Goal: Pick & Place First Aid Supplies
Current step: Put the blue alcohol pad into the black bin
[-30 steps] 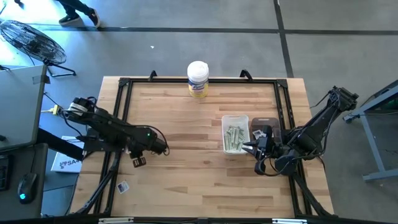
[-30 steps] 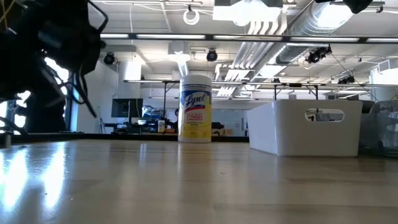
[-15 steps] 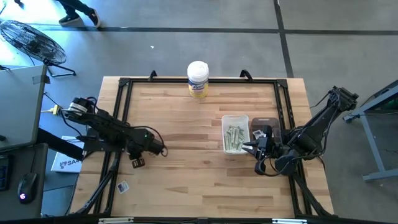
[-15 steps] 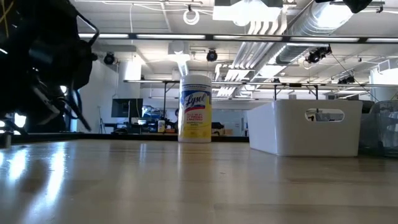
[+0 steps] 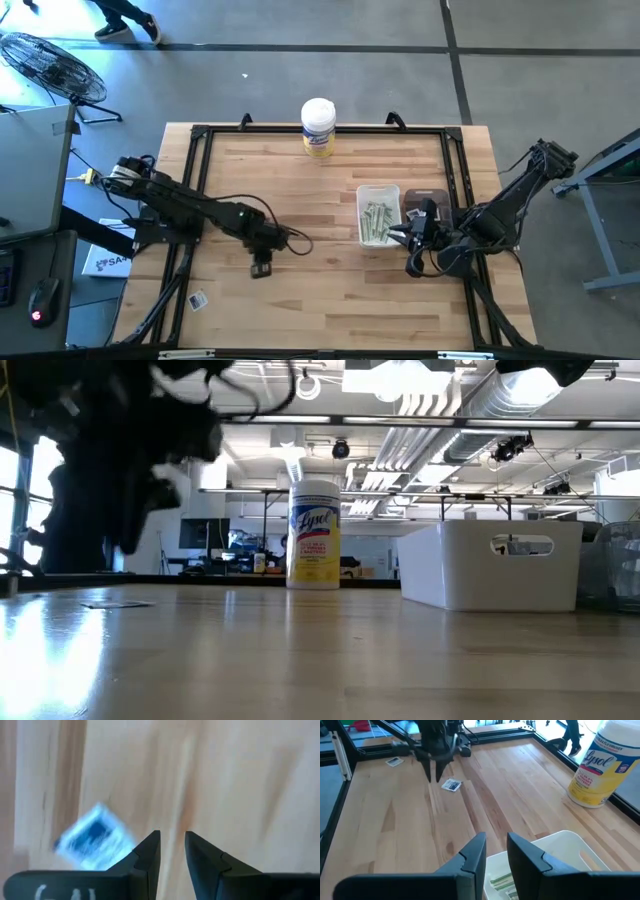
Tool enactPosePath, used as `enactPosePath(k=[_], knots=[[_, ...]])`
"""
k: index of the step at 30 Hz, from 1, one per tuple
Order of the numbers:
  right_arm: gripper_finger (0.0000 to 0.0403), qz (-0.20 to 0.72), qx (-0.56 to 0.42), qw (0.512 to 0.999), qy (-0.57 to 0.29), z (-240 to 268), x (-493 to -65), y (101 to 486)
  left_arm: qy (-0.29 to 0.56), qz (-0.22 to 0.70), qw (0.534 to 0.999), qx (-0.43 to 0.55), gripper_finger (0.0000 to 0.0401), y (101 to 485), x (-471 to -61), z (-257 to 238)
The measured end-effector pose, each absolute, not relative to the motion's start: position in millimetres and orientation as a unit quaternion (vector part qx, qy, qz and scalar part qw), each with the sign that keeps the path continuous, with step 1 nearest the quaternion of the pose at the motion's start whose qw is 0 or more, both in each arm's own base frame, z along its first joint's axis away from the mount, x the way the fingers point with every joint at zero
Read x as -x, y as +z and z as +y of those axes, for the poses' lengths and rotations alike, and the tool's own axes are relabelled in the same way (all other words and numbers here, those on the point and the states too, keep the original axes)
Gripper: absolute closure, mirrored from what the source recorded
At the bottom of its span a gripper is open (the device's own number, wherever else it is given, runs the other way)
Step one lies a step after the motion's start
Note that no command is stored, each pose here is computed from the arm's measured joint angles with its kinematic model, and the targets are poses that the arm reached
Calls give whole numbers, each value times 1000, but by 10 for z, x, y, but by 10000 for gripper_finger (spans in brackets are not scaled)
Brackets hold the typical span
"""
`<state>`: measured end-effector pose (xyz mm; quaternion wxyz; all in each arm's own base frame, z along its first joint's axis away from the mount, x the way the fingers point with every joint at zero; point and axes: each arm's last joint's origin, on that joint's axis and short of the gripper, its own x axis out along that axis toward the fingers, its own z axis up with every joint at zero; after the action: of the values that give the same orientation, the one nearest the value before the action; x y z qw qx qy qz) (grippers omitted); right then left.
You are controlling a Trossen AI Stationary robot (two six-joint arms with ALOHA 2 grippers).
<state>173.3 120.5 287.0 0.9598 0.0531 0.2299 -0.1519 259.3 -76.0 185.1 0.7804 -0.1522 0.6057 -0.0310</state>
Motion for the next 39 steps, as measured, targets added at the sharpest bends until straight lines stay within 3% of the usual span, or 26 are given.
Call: enactPosePath(k=[4,8,21,33,39], knots=[[331,230,-53,960,-152,1205,-1733,2870,-40,566,813,132,314,2091,-2734,-812],[331,230,-53,960,-151,1205,-1733,2870,-31,572,812,111,314,2165,-2715,-874],[331,236,-57,960,-143,1211,-1734,2867,118,566,810,97,314,1811,-2293,-1270],[331,233,-58,960,-144,1211,-1736,2870,312,482,790,215,314,1474,-2083,-1119],[331,233,-58,960,-144,1211,-1736,2871,323,450,792,256,314,1403,-2080,-1110]])
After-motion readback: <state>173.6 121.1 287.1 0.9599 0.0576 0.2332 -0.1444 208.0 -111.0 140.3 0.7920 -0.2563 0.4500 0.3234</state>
